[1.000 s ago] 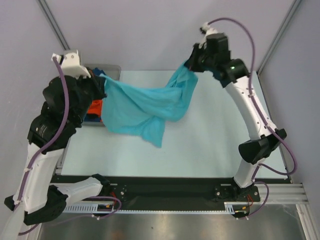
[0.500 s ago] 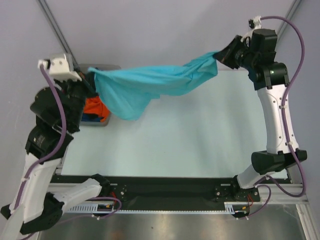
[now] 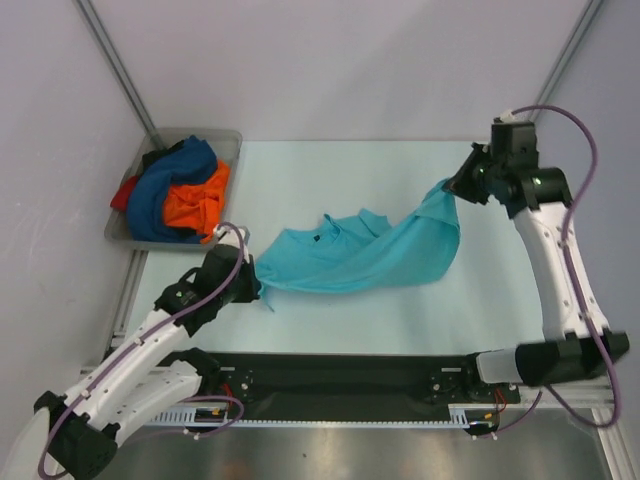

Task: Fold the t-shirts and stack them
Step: Flatten the tshirt out

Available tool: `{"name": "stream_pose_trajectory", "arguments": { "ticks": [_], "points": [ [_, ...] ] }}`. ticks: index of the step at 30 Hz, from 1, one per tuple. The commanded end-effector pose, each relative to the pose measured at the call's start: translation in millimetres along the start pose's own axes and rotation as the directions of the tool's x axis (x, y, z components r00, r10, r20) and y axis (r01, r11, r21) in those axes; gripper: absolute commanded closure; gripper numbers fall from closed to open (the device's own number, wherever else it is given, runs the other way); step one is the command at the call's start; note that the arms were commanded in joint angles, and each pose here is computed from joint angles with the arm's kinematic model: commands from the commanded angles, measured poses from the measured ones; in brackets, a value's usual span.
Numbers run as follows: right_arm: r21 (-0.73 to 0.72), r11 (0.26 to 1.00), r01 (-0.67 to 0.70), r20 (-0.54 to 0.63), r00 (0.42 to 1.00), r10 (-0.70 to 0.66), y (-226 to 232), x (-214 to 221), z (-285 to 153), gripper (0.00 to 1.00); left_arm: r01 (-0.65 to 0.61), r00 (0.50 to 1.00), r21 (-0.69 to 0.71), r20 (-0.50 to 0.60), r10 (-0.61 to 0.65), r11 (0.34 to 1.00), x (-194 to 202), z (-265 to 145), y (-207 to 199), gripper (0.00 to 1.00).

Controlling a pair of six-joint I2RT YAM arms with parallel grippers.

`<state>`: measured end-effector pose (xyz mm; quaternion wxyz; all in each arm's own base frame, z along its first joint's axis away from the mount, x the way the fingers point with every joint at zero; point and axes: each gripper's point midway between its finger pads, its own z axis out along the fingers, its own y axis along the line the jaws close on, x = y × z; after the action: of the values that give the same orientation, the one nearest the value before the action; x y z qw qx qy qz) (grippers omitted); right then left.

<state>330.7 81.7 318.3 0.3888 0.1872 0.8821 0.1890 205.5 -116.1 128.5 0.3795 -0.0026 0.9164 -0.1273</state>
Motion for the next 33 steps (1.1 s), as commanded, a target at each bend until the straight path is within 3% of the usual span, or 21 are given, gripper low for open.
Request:
{"name": "stream_pose_trajectory", "arguments": {
  "ticks": [1, 4, 10, 13, 16, 17, 19, 20, 21, 22, 23, 24, 25, 27, 28, 30, 31, 33],
  "points": [
    [0.018, 1.0, 0.014, 0.052, 0.999, -0.015, 5, -37, 65, 1.0, 0.033, 0.999, 0.113, 0.013, -0.035, 0.993, -18, 8, -32, 1.0],
    [0.041, 0.999, 0.001, 0.009, 1.0, -0.001, -2, -41, 105, 1.0, -0.01, 0.998, 0.124, -0.058, 0.017, 0.992, -13, 21, -39, 1.0],
    [0.099, 0.995, -0.014, -0.045, 0.999, 0.018, -26, -47, 164, 1.0, 0.06, 0.989, 0.272, -0.148, -0.02, 0.96, 6, 34, -71, 1.0],
    [0.1, 0.994, -0.035, -0.027, 0.999, 0.038, -42, -63, 184, 0.96, 0.075, 0.971, 0.295, -0.239, -0.002, 0.953, 28, 45, -76, 0.94],
    [0.043, 0.999, -0.014, -0.055, 0.998, 0.017, -52, -77, 212, 0.81, 0.058, 0.956, 0.336, -0.289, 0.045, 0.94, 40, 47, -85, 0.79],
    [0.063, 0.998, -0.02, -0.149, 0.988, 0.029, -66, -58, 231, 0.67, 0.045, 0.952, 0.334, -0.299, 0.061, 0.941, 42, 49, -85, 0.54],
    [0.093, 0.996, 0.014, -0.129, 0.992, -0.002, -64, -79, 224, 0.52, 0.027, 0.954, 0.316, -0.293, 0.07, 0.948, 31, 45, -85, 0.16],
    [0.124, 0.992, 0.03, -0.132, 0.991, -0.014, -68, -80, 221, 0.44, 0.001, 0.96, 0.32, -0.266, 0.089, 0.947, 23, 41, -86, 0.09],
    [0.162, 0.986, 0.04, -0.151, 0.988, -0.015, -74, -73, 212, 0.24, -0.011, 0.966, 0.314, -0.243, 0.091, 0.949, 10, 35, -87, 0.05],
    [0.198, 0.979, 0.051, -0.154, 0.988, -0.021, -83, -70, 207, 0.19, -0.02, 0.971, 0.306, -0.222, 0.092, 0.952, 2, 31, -87, 0.01],
    [0.221, 0.974, 0.053, -0.159, 0.987, -0.017, -88, -66, 200, 0.12, -0.039, 0.976, 0.292, -0.195, 0.099, 0.956, -6, 28, -85, 0.0],
    [0.223, 0.973, 0.055, -0.109, 0.994, -0.031, -82, -75, 174, 0.11, -0.048, 0.98, 0.274, -0.174, 0.098, 0.961, -18, 21, -84, 0.0],
    [0.271, 0.961, 0.056, -0.166, 0.986, -0.011, -103, -45, 174, 0.11, -0.053, 0.982, 0.255, -0.162, 0.097, 0.965, -23, 19, -82, 0.0],
    [0.196, 0.98, 0.031, -0.097, 0.995, -0.012, -86, -42, 142, 0.11, -0.058, 0.986, 0.183, -0.143, 0.085, 0.981, -34, 17, -70, 0.0],
    [0.171, 0.985, 0.01, -0.172, 0.985, 0.02, -91, -4, 141, 0.12, -0.053, 0.987, 0.165, -0.138, 0.076, 0.985, -37, 18, -66, 0.0],
    [0.082, 0.996, -0.044, -0.167, 0.984, 0.057, -73, 20, 117, 0.18, -0.011, 0.989, 0.125, -0.144, 0.029, 0.992, -43, 26, -51, 0.0],
    [0.098, 0.992, -0.074, -0.243, 0.965, 0.096, -86, 62, 119, 0.2, 0.012, 0.989, 0.115, -0.15, 0.005, 0.993, -45, 30, -46, 0.02],
    [0.013, 0.992, -0.123, -0.26, 0.958, 0.122, -70, 88, 111, 0.26, 0.115, 0.981, 0.098, -0.169, -0.097, 0.989, -52, 41, -28, 0.09]
  ]
}}
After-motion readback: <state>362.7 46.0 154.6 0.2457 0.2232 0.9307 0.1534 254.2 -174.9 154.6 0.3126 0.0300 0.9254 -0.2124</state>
